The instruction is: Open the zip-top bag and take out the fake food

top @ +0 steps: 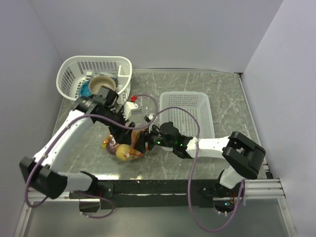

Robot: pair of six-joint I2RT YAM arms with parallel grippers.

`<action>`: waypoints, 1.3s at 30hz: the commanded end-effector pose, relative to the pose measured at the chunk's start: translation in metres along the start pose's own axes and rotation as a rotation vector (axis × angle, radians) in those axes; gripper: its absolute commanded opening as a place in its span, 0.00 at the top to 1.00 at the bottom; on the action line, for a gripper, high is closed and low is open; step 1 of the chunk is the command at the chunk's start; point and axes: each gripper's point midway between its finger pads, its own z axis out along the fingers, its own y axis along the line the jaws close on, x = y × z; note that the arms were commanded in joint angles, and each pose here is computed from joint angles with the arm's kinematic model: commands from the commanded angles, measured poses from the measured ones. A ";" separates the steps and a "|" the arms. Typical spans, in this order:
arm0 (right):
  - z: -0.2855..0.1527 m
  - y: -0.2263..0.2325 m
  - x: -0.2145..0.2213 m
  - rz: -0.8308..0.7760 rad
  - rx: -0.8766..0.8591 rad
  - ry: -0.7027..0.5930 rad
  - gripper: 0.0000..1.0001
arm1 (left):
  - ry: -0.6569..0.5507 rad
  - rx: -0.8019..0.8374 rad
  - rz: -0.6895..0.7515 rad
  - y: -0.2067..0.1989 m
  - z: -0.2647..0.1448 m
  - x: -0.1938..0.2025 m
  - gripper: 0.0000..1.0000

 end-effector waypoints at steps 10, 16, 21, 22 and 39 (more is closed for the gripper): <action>-0.017 -0.038 0.023 -0.169 0.291 0.066 0.00 | 0.120 -0.570 -0.088 0.156 -0.014 0.080 0.22; -0.003 -0.032 0.046 -0.242 0.259 0.120 0.00 | 0.215 -0.528 -0.139 0.156 0.007 0.114 0.26; 0.000 -0.012 0.053 -0.247 0.151 0.111 0.00 | 0.196 -0.474 -0.166 0.144 0.008 0.107 0.28; 0.002 -0.005 0.049 -0.253 0.118 0.088 0.00 | 0.178 -0.467 -0.174 0.142 0.010 0.102 0.28; 0.039 -0.043 0.040 -0.372 0.350 0.074 0.00 | 0.223 -0.388 -0.111 0.105 0.046 0.097 0.31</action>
